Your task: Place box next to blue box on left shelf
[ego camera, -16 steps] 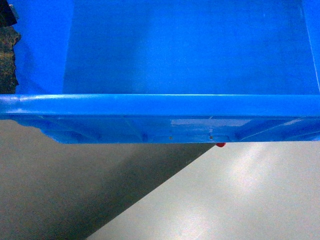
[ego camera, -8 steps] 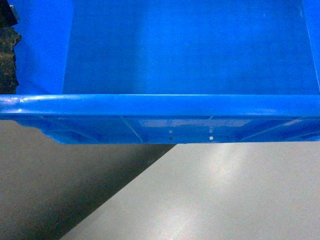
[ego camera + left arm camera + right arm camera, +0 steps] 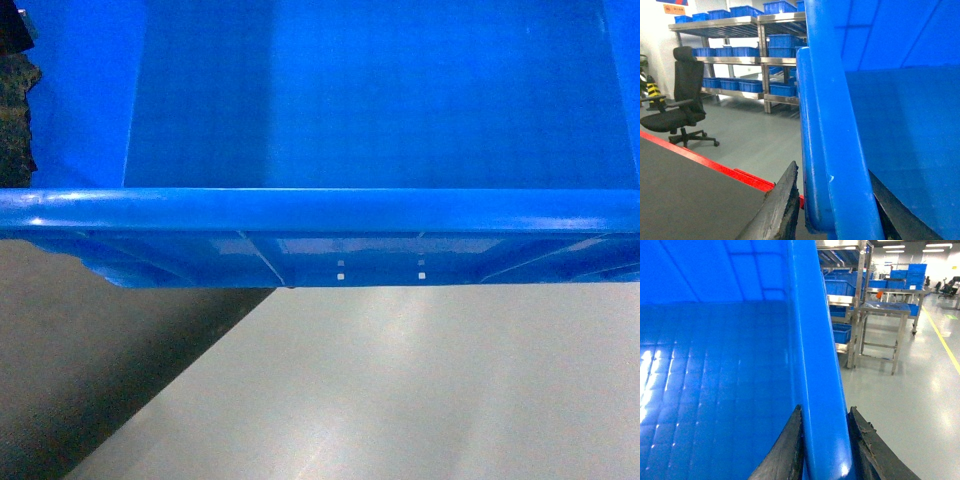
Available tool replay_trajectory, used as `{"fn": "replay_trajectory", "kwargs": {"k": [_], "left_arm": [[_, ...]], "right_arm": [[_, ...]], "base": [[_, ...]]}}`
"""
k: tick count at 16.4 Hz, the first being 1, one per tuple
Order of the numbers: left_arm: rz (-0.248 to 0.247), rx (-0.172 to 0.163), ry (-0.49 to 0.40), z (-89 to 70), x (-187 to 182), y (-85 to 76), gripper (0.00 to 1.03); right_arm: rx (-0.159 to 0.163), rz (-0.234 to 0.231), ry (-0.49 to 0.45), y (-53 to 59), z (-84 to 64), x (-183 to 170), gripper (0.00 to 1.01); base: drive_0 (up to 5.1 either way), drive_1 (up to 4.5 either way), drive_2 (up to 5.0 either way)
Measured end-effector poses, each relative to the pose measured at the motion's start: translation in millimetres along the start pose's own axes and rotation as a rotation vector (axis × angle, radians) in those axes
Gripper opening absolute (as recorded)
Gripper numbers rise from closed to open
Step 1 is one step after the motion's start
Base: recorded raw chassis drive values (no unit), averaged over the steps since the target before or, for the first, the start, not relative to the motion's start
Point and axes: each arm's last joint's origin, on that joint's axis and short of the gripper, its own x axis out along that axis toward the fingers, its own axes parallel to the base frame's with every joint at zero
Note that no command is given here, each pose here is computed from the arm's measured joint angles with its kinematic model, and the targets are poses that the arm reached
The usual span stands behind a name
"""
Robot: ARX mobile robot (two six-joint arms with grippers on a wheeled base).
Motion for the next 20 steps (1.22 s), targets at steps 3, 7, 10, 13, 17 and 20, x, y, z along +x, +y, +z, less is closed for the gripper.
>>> {"fn": "replay_trajectory", "kwargs": {"k": [3, 7, 10, 13, 17, 20], "left_arm": [[0.0, 0.0, 0.0, 0.0, 0.0, 0.0, 0.29], [0.0, 0.0, 0.0, 0.0, 0.0, 0.0, 0.29], [0.0, 0.0, 0.0, 0.0, 0.0, 0.0, 0.29], [0.001, 0.0, 0.0, 0.0, 0.0, 0.0, 0.29], [0.001, 0.0, 0.0, 0.0, 0.0, 0.0, 0.29], [0.001, 0.0, -0.001, 0.1, 0.0, 0.0, 0.29]], "right_arm": [[0.0, 0.0, 0.0, 0.0, 0.0, 0.0, 0.18], [0.0, 0.0, 0.0, 0.0, 0.0, 0.0, 0.18], [0.0, 0.0, 0.0, 0.0, 0.0, 0.0, 0.18], [-0.001, 0.0, 0.0, 0.0, 0.0, 0.0, 0.18], [-0.001, 0.0, 0.0, 0.0, 0.0, 0.0, 0.18], [-0.001, 0.0, 0.0, 0.0, 0.0, 0.0, 0.18]], "base": [[-1.6, -1.64, -1.6], [-1.7, -1.66, -1.7], [-1.6, -1.61, -1.6], [-1.6, -1.58, -1.6], [-1.6, -1.64, -1.6], [-1.7, -1.67, -1.7]]}}
